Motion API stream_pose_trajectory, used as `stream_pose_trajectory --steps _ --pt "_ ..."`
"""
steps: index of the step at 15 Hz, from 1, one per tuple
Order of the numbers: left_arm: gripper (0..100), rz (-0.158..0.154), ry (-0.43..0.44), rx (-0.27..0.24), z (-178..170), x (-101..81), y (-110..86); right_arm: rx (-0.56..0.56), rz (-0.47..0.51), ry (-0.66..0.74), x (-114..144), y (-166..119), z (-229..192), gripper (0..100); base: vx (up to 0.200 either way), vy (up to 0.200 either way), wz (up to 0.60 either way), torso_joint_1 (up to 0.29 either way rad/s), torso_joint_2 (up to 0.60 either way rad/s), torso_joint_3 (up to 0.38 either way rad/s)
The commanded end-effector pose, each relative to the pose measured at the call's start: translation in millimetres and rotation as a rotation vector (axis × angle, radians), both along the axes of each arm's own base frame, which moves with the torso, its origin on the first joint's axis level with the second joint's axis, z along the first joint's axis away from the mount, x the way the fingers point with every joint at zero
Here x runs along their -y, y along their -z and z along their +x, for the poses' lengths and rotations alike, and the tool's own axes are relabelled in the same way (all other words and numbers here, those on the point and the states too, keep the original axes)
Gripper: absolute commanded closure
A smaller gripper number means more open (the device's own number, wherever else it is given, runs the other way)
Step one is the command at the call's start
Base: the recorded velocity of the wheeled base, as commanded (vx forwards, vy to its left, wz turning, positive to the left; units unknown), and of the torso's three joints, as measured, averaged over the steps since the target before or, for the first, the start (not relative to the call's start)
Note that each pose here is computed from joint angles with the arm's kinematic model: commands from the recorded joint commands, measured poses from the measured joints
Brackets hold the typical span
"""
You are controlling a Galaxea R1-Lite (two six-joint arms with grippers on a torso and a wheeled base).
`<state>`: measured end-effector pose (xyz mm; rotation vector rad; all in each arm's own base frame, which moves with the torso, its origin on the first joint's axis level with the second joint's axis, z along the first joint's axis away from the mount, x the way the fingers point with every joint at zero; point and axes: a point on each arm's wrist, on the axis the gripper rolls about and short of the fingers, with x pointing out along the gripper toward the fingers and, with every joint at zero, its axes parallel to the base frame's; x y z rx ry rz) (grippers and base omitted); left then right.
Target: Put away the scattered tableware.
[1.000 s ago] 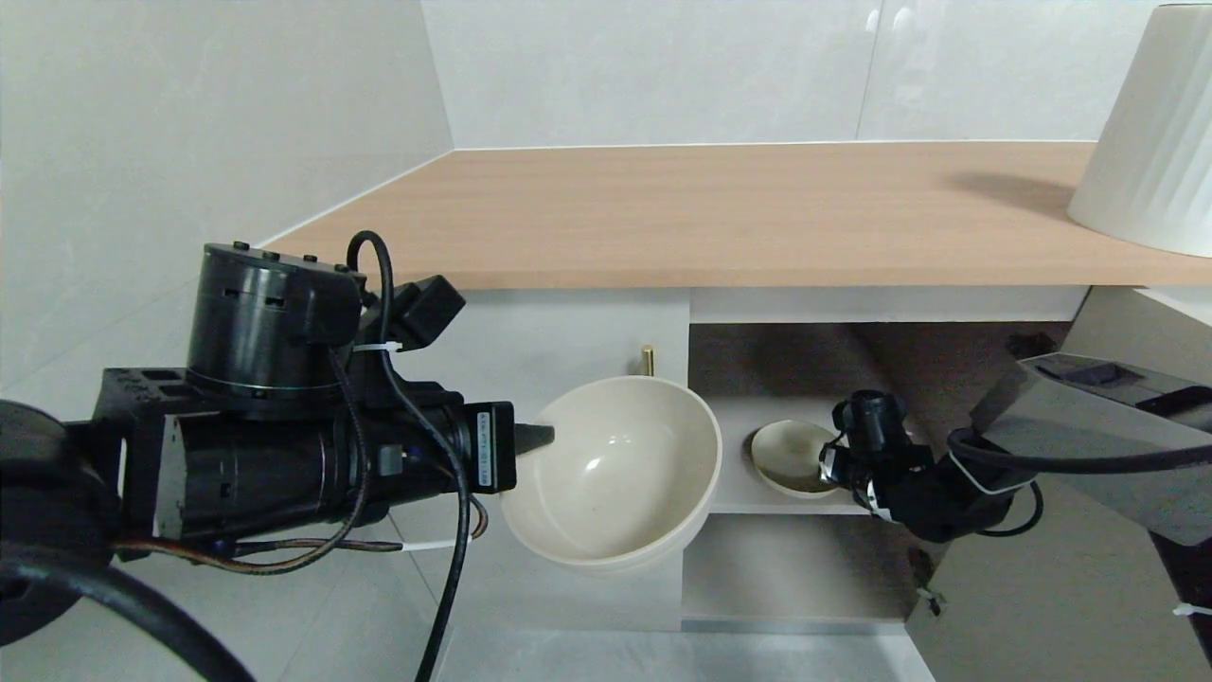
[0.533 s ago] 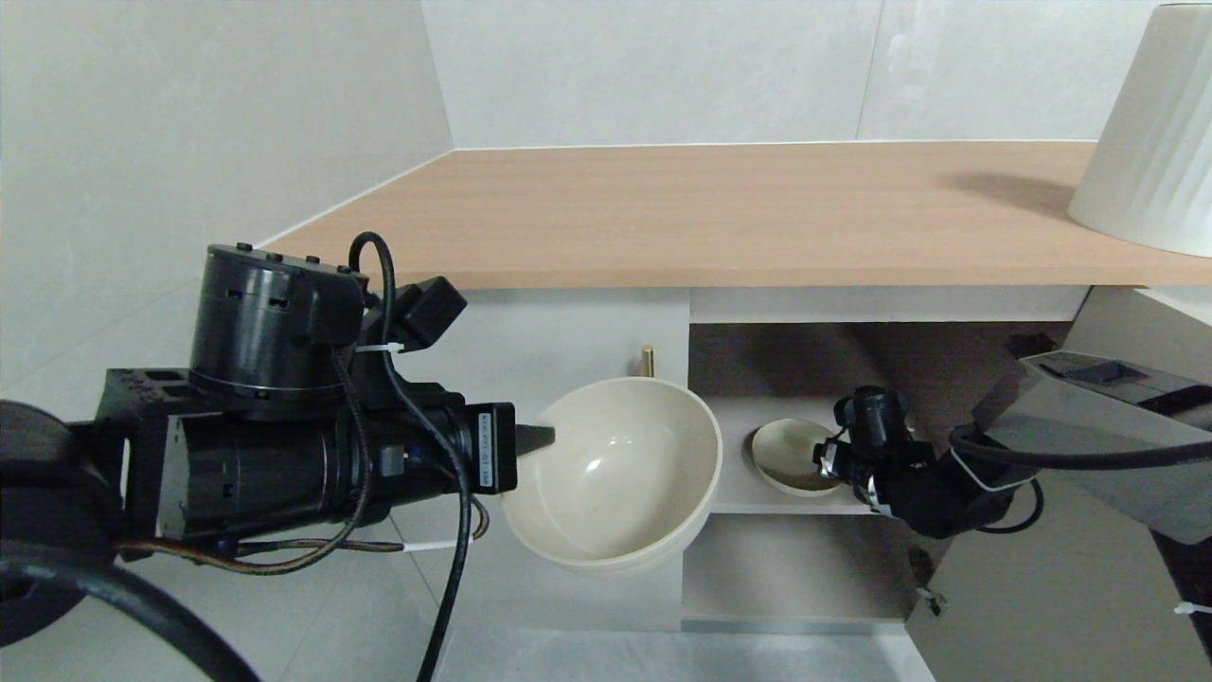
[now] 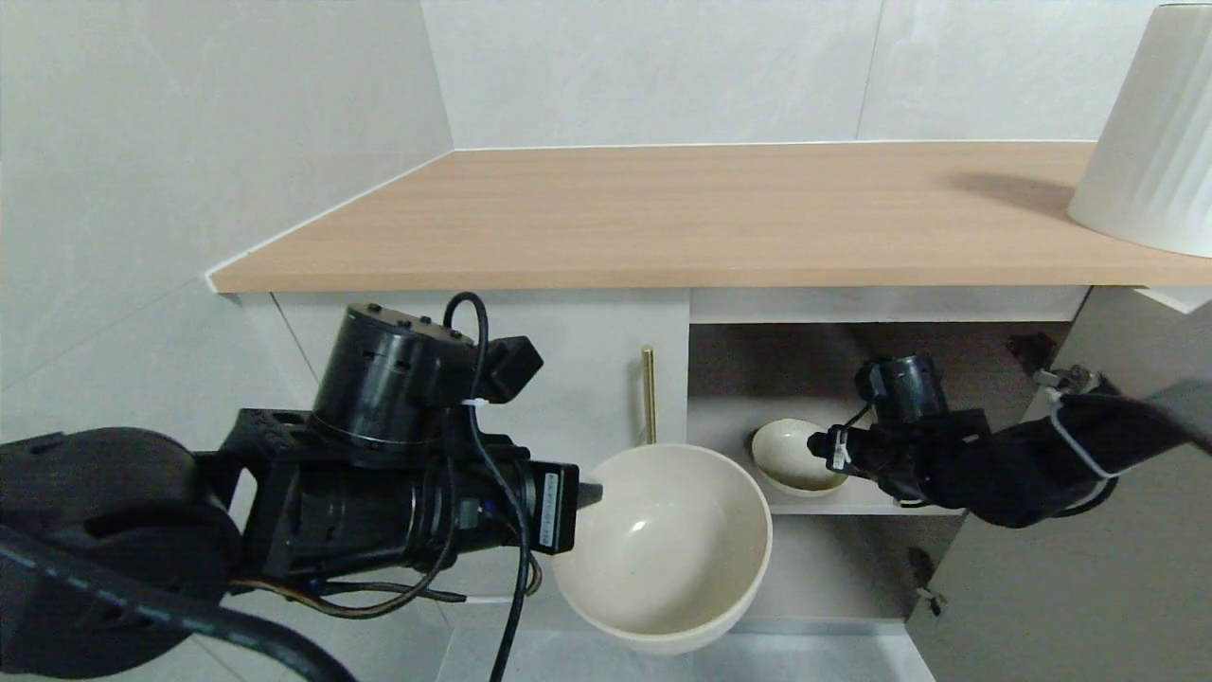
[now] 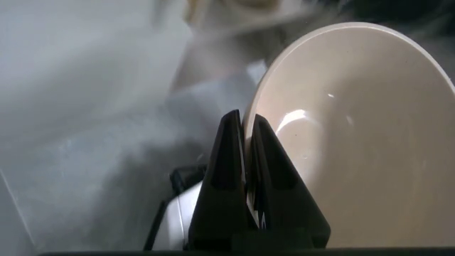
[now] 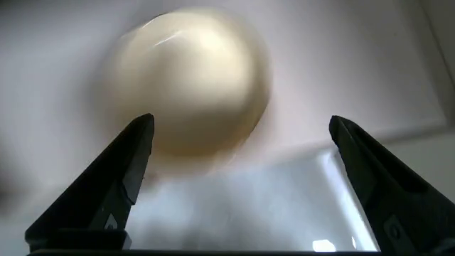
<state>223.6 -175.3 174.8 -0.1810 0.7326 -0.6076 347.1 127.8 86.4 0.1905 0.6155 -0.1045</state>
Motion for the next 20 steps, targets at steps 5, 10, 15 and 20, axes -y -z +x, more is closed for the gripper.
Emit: stream_pose_trajectory --steps 5,10,15,20 --pt "100 0.11 0.049 -0.109 4.7 29.6 45.7 -0.011 0.154 -0.388 -4.7 -125.8 -137.0 0 0.0 0.0 0.0 0.0 0.0 0.0" --pt "100 0.136 0.031 -0.092 2.4 33.1 47.1 -0.143 0.112 -0.563 -27.7 -125.3 -173.3 0 0.0 0.0 0.0 0.0 0.0 0.0" --pt "100 0.154 0.052 -0.067 -10.2 41.8 44.8 -0.297 0.035 -0.583 -49.7 -91.0 -162.7 0 0.0 0.0 0.0 0.0 0.0 0.0" --pt "100 0.123 0.05 -0.011 -13.9 45.3 45.7 -0.354 0.004 -0.582 -58.3 -74.6 -156.2 0 0.0 0.0 0.0 0.0 0.0 0.0"
